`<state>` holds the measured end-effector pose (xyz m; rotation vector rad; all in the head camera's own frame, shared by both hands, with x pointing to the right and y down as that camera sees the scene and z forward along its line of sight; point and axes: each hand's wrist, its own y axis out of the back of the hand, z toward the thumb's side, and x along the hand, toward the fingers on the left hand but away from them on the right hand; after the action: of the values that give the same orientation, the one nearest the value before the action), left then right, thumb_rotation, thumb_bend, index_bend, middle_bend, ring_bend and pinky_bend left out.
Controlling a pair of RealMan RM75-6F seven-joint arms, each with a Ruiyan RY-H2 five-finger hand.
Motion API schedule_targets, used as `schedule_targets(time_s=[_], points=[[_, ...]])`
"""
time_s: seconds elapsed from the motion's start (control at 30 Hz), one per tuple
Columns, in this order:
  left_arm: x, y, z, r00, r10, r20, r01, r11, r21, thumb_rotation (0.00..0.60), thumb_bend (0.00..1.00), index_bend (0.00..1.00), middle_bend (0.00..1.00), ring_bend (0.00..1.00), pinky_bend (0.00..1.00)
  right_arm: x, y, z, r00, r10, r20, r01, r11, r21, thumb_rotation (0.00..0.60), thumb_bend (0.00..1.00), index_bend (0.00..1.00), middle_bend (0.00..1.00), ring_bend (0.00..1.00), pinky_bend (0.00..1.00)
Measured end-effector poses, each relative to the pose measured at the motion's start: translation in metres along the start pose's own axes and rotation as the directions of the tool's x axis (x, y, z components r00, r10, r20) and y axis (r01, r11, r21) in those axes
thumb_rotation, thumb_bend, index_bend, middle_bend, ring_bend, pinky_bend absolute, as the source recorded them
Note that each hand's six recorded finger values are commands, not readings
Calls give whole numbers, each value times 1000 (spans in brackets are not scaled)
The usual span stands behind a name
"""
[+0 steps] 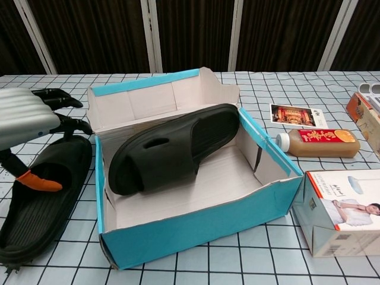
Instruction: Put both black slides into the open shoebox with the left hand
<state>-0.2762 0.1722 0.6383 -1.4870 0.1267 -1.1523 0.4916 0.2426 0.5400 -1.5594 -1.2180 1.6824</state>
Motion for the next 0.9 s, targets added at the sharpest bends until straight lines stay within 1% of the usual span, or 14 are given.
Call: schedule_targets(time_s=[0.3, 0.47, 0.63, 0.9], points=[[20, 7, 2, 1000, 30, 5, -30, 998, 49, 280, 213, 174, 342, 58, 48, 0, -1, 0, 1000, 4, 4, -4, 1000, 6, 600, 234, 172, 165, 219, 218], [25, 9, 0, 1000, 27, 6, -28, 997, 77, 281, 213, 175, 341, 59, 48, -1, -2, 0, 1000, 8, 6, -8, 1000, 8, 600, 233, 172, 165, 219, 218], [31, 12, -3, 1000, 29, 3, -30, 991, 129, 283, 214, 174, 340, 59, 48, -1, -2, 0, 1000, 8, 6, -8, 1000, 8, 600, 233, 172, 165, 219, 218], [48, 30, -3, 998, 64, -3, -63, 981, 185, 280, 214, 174, 339, 58, 48, 0, -1, -1, 1000, 7, 12, -7, 1000, 6, 600, 233, 172, 165, 219, 217]])
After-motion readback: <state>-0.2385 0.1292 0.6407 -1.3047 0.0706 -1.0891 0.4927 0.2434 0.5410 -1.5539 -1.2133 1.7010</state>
